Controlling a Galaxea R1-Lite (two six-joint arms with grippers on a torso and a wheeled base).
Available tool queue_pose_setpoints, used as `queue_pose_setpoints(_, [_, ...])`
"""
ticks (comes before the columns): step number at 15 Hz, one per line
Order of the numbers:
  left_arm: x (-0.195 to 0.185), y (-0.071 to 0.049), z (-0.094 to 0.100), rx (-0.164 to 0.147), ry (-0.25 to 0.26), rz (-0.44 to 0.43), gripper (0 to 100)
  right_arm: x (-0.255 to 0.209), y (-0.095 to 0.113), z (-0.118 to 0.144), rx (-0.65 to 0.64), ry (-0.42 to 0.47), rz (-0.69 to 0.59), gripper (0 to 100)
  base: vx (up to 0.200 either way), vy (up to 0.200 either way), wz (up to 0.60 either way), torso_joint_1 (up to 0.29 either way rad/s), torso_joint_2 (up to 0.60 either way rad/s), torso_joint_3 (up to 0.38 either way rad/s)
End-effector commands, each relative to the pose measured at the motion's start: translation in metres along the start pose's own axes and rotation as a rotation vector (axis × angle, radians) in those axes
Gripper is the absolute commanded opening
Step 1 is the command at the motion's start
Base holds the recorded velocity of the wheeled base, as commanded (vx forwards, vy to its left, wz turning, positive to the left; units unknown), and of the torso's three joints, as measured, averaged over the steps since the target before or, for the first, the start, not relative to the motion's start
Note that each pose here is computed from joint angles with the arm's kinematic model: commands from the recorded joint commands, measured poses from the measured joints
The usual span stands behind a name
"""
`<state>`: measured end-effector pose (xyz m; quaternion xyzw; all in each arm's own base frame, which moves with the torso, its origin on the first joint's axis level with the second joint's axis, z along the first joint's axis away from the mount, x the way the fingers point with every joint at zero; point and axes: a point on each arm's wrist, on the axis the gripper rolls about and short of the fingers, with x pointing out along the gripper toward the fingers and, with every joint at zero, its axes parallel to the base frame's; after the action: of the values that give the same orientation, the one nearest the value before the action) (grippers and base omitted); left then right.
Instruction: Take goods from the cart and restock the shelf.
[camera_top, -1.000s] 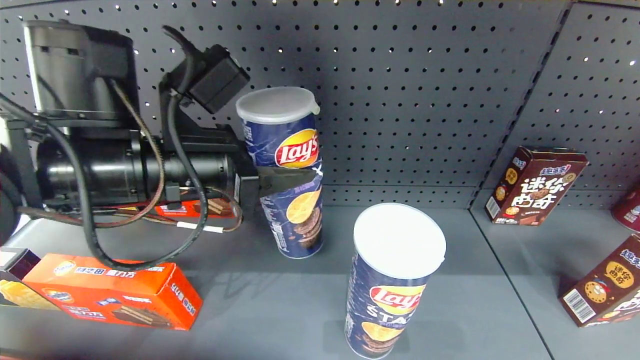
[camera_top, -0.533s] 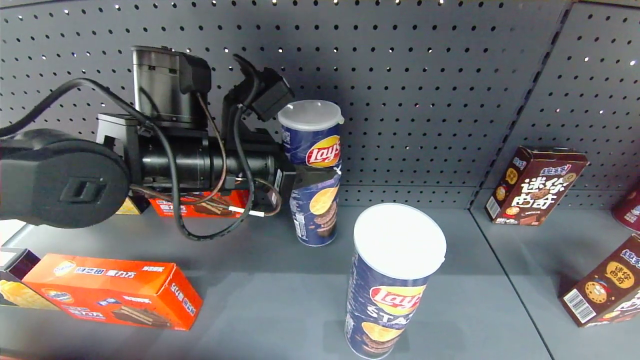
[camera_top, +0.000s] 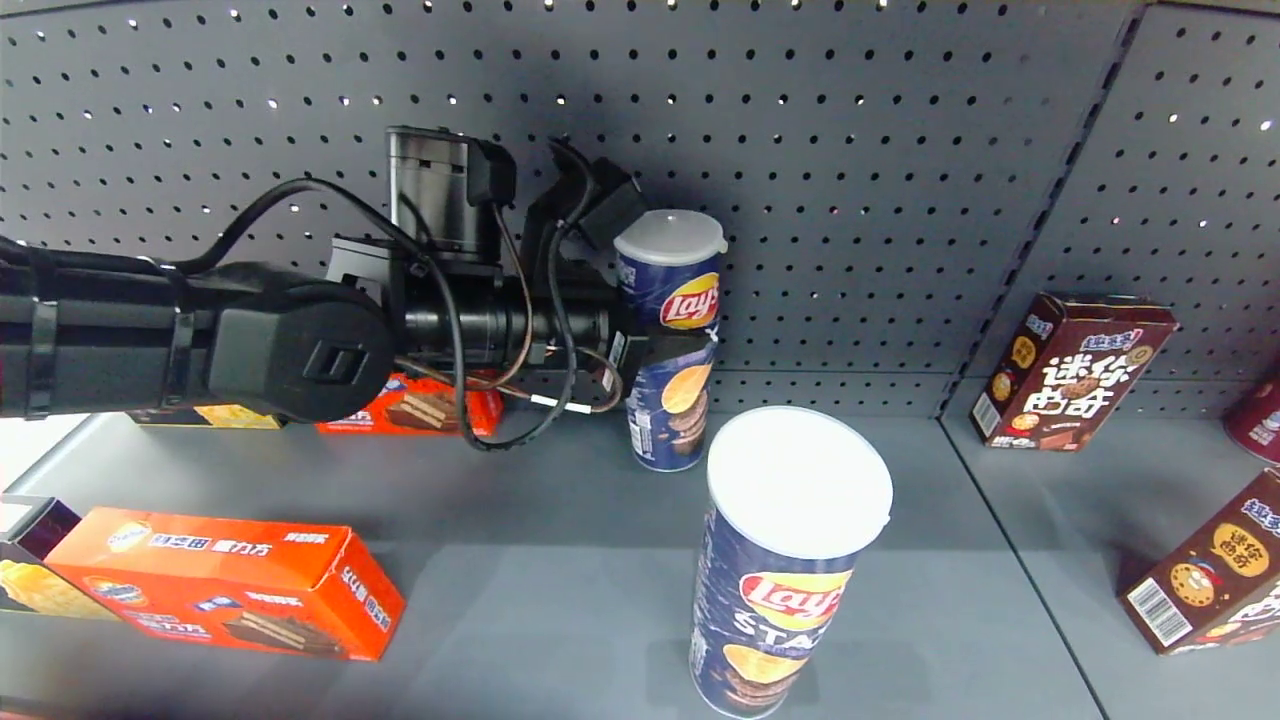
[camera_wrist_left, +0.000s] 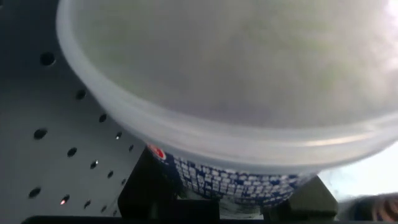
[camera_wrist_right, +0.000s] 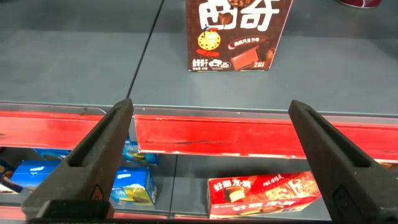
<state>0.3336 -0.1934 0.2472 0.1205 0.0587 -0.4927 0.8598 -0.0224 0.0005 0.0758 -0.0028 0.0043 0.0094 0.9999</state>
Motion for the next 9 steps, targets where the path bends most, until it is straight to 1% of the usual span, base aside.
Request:
queue_pose_setpoints(1, [0.015, 0.003, -0.005, -0.002, 0.005, -0.011, 0, 0.000, 0.000, 0.000, 0.000, 0.002, 0.000, 100, 0.000, 0.000, 0.00, 0.000, 0.00, 0.000])
queue_pose_setpoints(4, [0.019, 0.003, -0.007, -0.002, 0.008, -0.016, 0, 0.000, 0.000, 0.000, 0.000, 0.002, 0.001, 100, 0.000, 0.000, 0.00, 0.000, 0.00, 0.000])
queue_pose_setpoints(6, [0.023, 0.001, -0.007, 0.001, 0.006, -0.023, 0, 0.000, 0.000, 0.000, 0.000, 0.002, 0.001, 100, 0.000, 0.000, 0.00, 0.000, 0.00, 0.000])
queue_pose_setpoints(8, [0.028, 0.002, -0.009, 0.002, 0.008, -0.027, 0, 0.000, 0.000, 0.000, 0.000, 0.002, 0.001, 100, 0.000, 0.000, 0.00, 0.000, 0.00, 0.000])
queue_pose_setpoints(9, [0.030, 0.000, -0.007, 0.007, 0.001, -0.033, 0, 0.000, 0.000, 0.000, 0.000, 0.002, 0.003, 100, 0.000, 0.000, 0.00, 0.000, 0.00, 0.000])
